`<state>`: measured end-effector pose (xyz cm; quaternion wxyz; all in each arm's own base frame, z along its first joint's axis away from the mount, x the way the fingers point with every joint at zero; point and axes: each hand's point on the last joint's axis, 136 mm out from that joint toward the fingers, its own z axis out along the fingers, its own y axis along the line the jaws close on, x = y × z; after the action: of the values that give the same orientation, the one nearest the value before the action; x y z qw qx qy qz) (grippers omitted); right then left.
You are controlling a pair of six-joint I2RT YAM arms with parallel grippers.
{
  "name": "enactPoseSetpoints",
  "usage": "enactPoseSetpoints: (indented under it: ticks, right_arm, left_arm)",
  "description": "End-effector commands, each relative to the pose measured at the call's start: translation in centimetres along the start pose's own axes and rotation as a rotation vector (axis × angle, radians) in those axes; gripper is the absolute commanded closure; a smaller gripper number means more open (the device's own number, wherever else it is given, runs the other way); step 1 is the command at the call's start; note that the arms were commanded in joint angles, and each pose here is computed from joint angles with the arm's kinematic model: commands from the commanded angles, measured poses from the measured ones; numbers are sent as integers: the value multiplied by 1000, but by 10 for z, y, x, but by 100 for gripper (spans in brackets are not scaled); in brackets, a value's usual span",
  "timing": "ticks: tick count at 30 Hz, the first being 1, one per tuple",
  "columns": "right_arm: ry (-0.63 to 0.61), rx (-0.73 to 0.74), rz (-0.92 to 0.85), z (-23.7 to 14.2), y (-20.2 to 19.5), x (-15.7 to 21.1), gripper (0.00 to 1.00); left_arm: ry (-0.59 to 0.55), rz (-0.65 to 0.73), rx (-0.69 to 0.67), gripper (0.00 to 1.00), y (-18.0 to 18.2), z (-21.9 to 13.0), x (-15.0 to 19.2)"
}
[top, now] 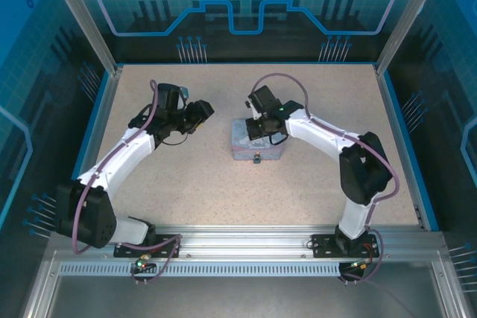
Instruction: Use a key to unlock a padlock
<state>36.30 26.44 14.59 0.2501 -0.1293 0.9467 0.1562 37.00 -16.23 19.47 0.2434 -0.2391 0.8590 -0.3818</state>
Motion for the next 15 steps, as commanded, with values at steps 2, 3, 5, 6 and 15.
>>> enactPoseSetpoints:
  ticks: [2, 3, 5, 6, 15]
  right_arm:
    - [-78, -122, 184, -33, 3, -12, 100]
    - [-91, -145, 223, -37, 3, -14, 100]
    - [-112, -176, 301, -42, 1, -15, 100]
    - [-122, -194, 337, -43, 1, -15, 100]
    - [-213, -254, 692, -55, -15, -7, 100]
  left_arm:
    - [41, -57, 119, 47, -29, 6, 19]
    - [48, -67, 136, 47, -35, 10, 24]
    - [57, -93, 176, 47, -48, 18, 34]
    - [56, -107, 196, 47, -53, 21, 37]
    - [34, -265, 378, 49, -89, 48, 56]
